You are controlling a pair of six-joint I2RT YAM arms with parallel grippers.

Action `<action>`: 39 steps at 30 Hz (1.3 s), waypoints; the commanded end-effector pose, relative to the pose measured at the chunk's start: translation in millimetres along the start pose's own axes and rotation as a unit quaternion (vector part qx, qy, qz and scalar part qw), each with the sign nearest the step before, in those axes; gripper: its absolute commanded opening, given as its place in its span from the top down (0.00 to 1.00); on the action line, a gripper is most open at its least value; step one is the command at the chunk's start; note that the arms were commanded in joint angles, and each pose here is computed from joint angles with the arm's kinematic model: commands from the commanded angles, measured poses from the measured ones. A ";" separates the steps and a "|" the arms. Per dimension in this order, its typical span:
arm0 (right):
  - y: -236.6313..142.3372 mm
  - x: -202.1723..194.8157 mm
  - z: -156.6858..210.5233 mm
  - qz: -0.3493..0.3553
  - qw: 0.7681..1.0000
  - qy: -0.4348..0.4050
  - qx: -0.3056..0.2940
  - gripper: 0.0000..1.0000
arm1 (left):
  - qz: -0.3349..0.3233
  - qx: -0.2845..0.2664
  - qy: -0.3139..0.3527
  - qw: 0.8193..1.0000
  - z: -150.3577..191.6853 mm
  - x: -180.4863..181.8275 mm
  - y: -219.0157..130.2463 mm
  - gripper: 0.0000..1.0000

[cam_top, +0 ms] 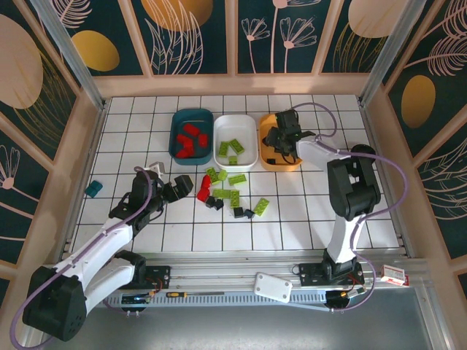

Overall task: Sort the legos into containers by color
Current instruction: Place the lego in the container, then pick up the lego from the center of the table.

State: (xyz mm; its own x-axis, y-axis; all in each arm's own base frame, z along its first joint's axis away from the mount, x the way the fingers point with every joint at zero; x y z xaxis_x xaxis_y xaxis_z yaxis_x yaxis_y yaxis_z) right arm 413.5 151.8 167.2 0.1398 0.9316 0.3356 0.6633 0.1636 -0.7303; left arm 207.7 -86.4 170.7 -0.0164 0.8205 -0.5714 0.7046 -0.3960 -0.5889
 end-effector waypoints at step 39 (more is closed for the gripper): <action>-90.4 2.1 29.1 -0.082 0.996 -0.008 -0.047 0.37 | -0.142 0.090 0.166 0.972 51.2 -22.8 87.2 0.50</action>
State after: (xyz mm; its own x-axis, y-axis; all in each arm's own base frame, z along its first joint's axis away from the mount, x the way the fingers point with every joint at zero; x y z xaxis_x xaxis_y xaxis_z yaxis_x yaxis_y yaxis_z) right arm 333.2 151.4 205.5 0.0203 0.9130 0.4075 0.7125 0.2727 -0.6466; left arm 240.6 -168.6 109.7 0.0855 0.9729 -0.2150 0.5796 -0.2241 -0.7835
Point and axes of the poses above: each hand's point on the last joint's axis, 136 mm out from that joint toward the fingers, its own y axis out along the fingers, its own x axis along the line the jaws close on, z = x × y, the point moved 10 cm from there along -y, back along the fingers, and after that the axes turned 2 degrees about y, right-handed, at the moved point
